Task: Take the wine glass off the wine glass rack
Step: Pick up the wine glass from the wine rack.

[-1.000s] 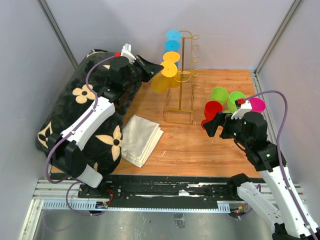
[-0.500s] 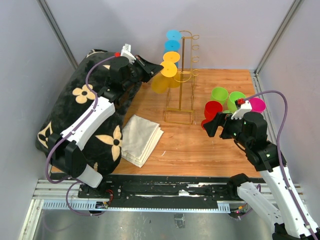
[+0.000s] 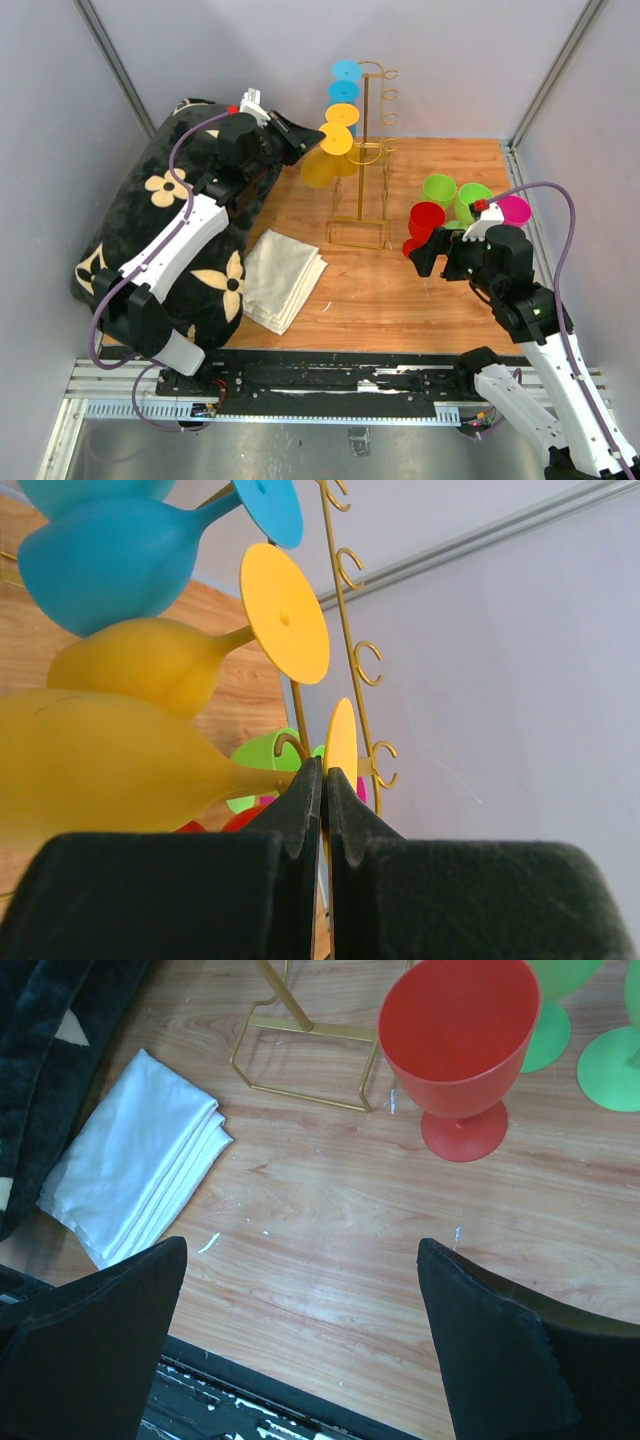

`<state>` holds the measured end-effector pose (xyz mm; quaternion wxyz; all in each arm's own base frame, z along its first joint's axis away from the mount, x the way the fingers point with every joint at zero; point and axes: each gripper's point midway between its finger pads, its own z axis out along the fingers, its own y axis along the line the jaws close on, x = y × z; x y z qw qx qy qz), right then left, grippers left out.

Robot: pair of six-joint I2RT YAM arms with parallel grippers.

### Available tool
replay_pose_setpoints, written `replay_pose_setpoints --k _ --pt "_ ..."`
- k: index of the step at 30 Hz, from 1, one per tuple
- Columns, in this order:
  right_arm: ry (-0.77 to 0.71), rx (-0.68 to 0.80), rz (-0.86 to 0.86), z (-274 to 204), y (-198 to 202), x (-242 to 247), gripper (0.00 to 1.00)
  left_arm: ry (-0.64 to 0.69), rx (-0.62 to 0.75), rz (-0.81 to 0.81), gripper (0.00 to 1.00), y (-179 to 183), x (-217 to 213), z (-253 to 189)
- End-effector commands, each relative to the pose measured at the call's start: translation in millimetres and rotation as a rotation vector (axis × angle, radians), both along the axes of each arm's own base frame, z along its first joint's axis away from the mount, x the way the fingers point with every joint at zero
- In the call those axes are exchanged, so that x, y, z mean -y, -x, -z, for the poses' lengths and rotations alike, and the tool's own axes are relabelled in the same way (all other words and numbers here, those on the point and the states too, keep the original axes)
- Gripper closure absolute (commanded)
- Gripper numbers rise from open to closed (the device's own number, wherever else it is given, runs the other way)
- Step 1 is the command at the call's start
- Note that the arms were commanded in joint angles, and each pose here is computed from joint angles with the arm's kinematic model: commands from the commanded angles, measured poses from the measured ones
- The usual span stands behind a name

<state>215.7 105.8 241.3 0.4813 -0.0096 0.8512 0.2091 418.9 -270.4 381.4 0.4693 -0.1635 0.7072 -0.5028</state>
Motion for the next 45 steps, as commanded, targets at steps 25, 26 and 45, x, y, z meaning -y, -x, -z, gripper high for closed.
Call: replay_pose_setpoints --k 25,26,45 --pt "0.005 0.013 0.022 -4.4 -0.4 5.1 0.01 0.0 0.095 -0.07 1.0 3.5 -21.1 -43.7" --pt "0.005 0.013 0.022 -4.7 -0.4 5.1 0.01 -0.001 0.096 -0.073 0.99 3.5 -21.8 -44.2" --pt "-0.014 0.029 0.013 -11.5 -1.1 2.1 0.01 -0.078 0.134 -0.136 1.0 13.3 -41.0 -50.0"
